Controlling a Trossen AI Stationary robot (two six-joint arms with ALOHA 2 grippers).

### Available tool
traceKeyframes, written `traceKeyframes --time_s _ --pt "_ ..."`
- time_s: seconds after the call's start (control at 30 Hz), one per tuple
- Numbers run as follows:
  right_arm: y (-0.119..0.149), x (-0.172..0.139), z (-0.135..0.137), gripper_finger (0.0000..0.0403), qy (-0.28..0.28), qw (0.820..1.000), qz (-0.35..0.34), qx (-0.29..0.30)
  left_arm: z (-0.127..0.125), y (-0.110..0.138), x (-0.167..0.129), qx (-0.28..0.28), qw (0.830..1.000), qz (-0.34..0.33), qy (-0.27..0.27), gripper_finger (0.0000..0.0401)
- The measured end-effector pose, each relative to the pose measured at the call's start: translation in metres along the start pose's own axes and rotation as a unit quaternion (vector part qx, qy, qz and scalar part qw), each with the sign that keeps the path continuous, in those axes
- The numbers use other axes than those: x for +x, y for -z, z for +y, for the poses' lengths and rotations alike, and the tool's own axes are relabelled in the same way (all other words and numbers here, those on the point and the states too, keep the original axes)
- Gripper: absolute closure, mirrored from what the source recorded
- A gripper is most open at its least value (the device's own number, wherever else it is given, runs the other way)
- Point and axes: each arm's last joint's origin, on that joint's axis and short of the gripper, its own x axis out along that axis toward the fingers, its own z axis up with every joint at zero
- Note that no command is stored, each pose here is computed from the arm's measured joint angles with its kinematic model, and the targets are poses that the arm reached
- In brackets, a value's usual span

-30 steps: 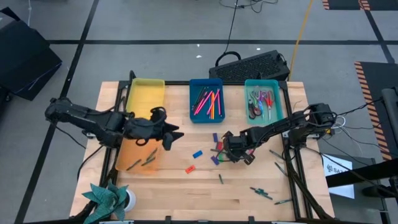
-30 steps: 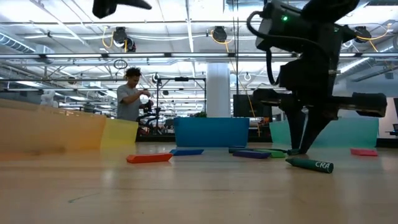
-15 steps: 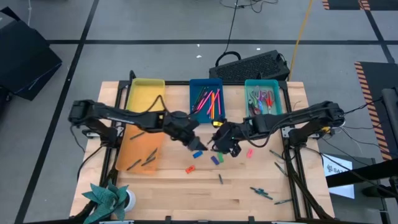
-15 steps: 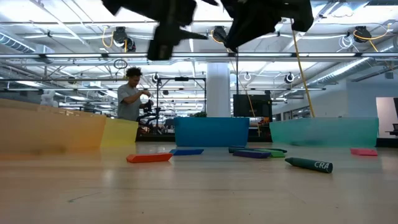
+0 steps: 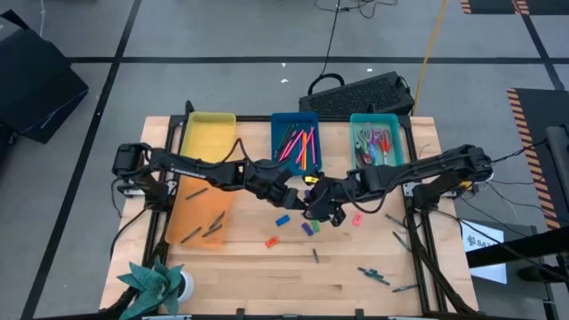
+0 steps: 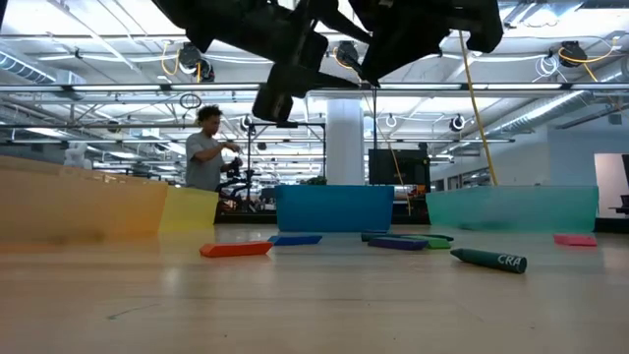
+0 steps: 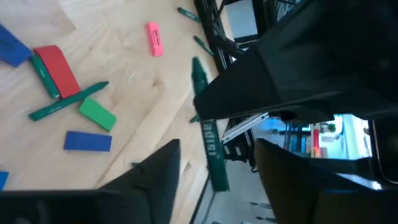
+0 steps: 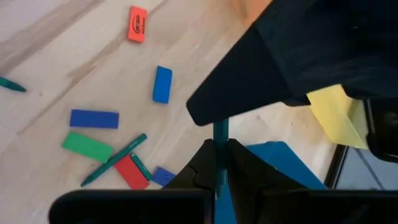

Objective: Sort crayons/erasers/pens/pencils in bins
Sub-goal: Put the green crayon into the orange bin

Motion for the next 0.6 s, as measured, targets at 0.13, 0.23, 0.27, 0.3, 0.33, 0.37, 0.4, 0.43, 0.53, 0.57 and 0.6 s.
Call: traceKeyframes --time_s 0.13,0.23,0.27,0.3,0.33,0.37,0.4,0.43,0.53,0.57,0.6 --pt "0.0007 -0.0002 0.0005 0.0389 -0.002 1.0 0.004 -0.009 0.0008 -0.0026 -0.0004 -0.04 0.999 -0.003 0.002 0.0263" --pt "0.001 0.0 0.0008 0.0385 -0.001 1.0 0.006 -0.021 0.0014 -0.0047 -0.0014 -0.057 0.998 -0.003 0.003 0.0328" --pt "0.0017 0.0005 0.0009 0.0383 0.004 1.0 0.011 -0.028 0.0018 -0.0048 -0.0015 -0.061 0.998 -0.003 0.001 0.035" --pt "0.0023 0.0009 0.0011 0.0382 0.007 0.999 0.015 -0.035 0.0024 -0.0049 -0.0015 -0.064 0.998 -0.004 -0.002 0.037" --pt "0.0028 0.0013 0.0013 0.0382 0.01 0.999 0.019 -0.043 0.0025 -0.005 -0.0014 -0.066 0.998 -0.005 -0.002 0.038" --pt "0.003 0.0014 0.0014 0.0382 0.012 0.999 0.021 -0.049 0.0026 -0.0051 -0.0014 -0.066 0.998 -0.006 -0.003 0.0381" --pt "0.003 0.0014 0.0014 0.0381 0.012 0.998 0.021 -0.052 0.0025 -0.0051 -0.0014 -0.065 0.998 -0.006 -0.003 0.038" --pt "0.0028 0.0013 0.0012 0.038 0.013 0.998 0.02 -0.053 0.0025 -0.005 -0.0013 -0.064 0.998 -0.006 -0.002 0.0376" --pt "0.0016 0.0012 0.0015 0.0371 0.016 0.998 0.016 -0.053 0.0025 -0.0049 -0.0013 -0.058 0.998 -0.006 -0.003 0.0368" --pt "0.0001 0.0009 0.0026 0.0364 0.017 0.998 0.014 -0.056 0.0025 -0.0048 -0.0013 -0.053 0.999 -0.006 -0.003 0.037" --pt "-0.0014 -0.0005 0.0037 0.0355 0.019 0.998 0.01 -0.059 0.0022 -0.0045 -0.0014 -0.048 0.999 -0.004 -0.002 0.0375"
